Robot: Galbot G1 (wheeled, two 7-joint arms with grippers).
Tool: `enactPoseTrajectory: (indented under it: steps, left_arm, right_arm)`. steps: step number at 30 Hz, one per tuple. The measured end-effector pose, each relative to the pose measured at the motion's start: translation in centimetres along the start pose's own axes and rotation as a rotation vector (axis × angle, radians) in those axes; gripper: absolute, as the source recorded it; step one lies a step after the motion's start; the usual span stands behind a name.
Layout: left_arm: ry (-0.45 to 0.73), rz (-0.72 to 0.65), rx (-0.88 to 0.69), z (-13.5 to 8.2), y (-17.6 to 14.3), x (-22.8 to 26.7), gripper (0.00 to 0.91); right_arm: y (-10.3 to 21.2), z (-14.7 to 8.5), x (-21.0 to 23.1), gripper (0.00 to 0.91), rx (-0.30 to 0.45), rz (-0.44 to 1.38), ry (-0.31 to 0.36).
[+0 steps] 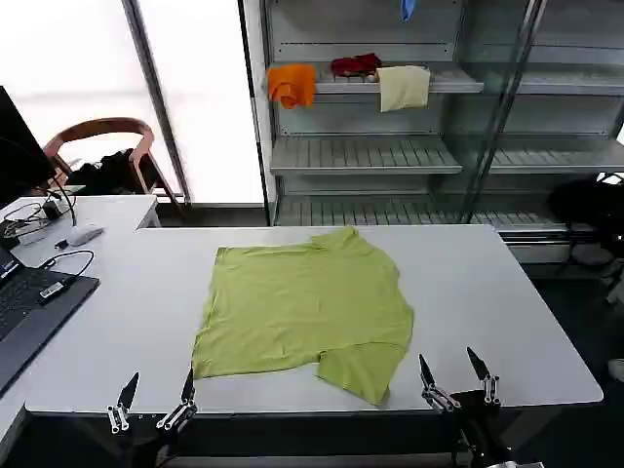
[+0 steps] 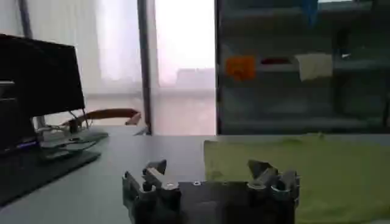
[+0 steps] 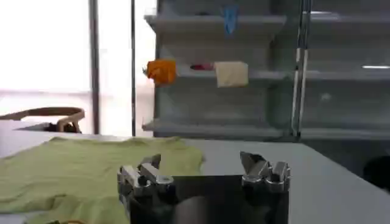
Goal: Fold and organize the clothes.
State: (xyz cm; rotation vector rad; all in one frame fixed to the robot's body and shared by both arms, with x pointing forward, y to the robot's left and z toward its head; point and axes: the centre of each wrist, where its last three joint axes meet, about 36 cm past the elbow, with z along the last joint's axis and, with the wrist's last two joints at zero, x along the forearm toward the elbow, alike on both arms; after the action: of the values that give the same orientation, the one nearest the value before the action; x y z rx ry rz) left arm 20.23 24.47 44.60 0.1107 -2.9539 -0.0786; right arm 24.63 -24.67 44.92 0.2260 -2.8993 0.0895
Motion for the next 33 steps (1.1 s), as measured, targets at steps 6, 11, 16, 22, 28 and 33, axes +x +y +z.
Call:
enactPoseTrajectory:
  steps: [6, 11, 16, 22, 28, 33]
  left_arm:
    - [0.120, 0.016, -0.032, -1.9, 0.6, -1.1, 0.907]
    - [0.188, 0.039, -0.026, -3.2, 1.4, -2.0, 0.907]
    - [0.236, 0.075, 0.001, -3.8, 1.7, -2.9, 0.907]
    - [0.272, 0.115, 0.033, -3.9, 1.9, -4.3, 0.907]
    - [0.291, 0.136, 0.059, -3.5, 1.9, -6.0, 0.907]
    - [0.306, 0.134, 0.072, -2.8, 2.2, -7.5, 0.907]
  right_arm:
    - [1.1, -1.3, -0.5, 0.907, 0.010, -0.042, 0.142]
    - [2.0, -1.8, -0.9, 0.907, 0.013, -0.070, 0.219]
    - [2.7, -2.3, -1.3, 0.907, 0.014, -0.097, 0.258]
    - [3.3, -2.7, -1.8, 0.907, 0.019, -0.117, 0.280]
    - [3.7, -2.9, -2.4, 0.907, 0.021, -0.127, 0.287]
    - [4.0, -2.9, -2.8, 0.907, 0.019, -0.134, 0.292]
